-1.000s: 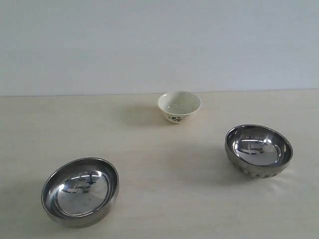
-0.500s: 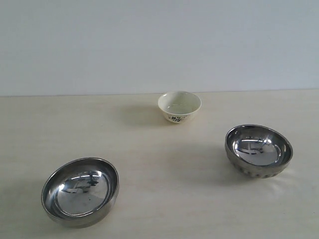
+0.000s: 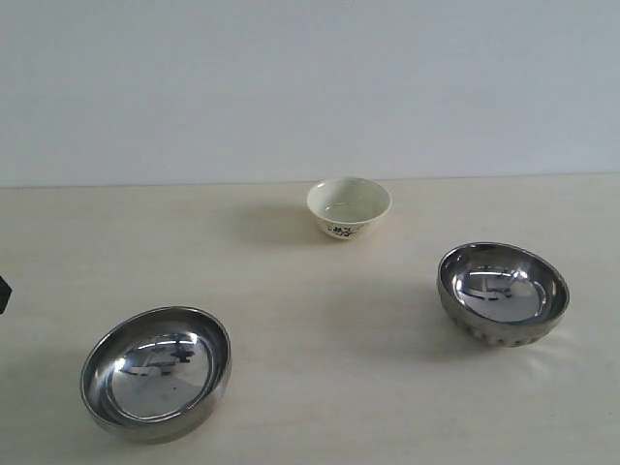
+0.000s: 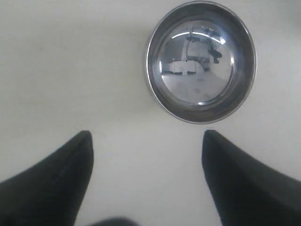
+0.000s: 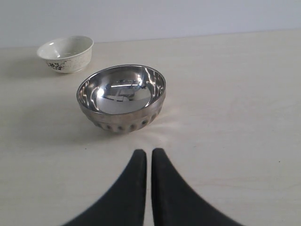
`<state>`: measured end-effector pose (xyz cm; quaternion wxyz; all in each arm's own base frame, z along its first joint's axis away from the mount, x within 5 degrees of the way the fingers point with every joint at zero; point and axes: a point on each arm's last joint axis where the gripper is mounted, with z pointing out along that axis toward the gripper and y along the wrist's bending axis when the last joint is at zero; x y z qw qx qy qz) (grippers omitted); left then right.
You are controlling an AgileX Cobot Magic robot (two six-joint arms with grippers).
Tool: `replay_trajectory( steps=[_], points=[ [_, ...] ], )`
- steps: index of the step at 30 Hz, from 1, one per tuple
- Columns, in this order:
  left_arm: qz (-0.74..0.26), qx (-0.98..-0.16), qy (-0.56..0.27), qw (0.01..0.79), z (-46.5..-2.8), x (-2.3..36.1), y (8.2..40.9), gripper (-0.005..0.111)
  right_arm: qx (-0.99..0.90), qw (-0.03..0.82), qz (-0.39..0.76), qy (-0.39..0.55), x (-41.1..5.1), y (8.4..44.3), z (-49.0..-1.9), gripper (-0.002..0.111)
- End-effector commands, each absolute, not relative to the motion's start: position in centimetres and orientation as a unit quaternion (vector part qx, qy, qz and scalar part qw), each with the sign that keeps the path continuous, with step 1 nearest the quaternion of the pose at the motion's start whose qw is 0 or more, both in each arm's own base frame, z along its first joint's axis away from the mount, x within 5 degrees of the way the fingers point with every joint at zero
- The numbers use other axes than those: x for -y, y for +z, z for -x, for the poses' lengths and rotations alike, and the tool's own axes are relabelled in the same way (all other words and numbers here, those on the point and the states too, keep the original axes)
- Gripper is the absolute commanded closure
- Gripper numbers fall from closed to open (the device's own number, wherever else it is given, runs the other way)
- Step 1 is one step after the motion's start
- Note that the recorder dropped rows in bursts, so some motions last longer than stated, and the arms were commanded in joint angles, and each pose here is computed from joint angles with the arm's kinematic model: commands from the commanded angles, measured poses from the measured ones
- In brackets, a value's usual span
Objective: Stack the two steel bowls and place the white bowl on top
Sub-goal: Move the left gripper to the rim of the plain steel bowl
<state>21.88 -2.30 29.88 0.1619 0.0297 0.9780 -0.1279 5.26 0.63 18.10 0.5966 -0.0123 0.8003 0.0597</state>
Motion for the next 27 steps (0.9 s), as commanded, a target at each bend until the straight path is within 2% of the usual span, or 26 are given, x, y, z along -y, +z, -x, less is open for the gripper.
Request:
replay_trajectory(
  steps=[1, 20, 27],
  points=[
    [-0.014, -0.976, -0.129, 0.177, -22.8, 2.2, 29.5, 0.044, -0.798, 0.599, 0.013, 0.06, -0.6, 18.0, -5.3, 0.108],
    [0.021, -0.982, -0.156, 0.105, -26.5, 2.6, 24.6, 0.044, -0.799, 0.599, 0.013, 0.06, -0.6, 18.0, -5.3, 0.108],
    [0.009, -0.977, -0.188, 0.102, -27.9, 3.2, 22.8, 0.044, -0.799, 0.599, 0.013, 0.06, -0.6, 18.0, -5.3, 0.108]
  ],
)
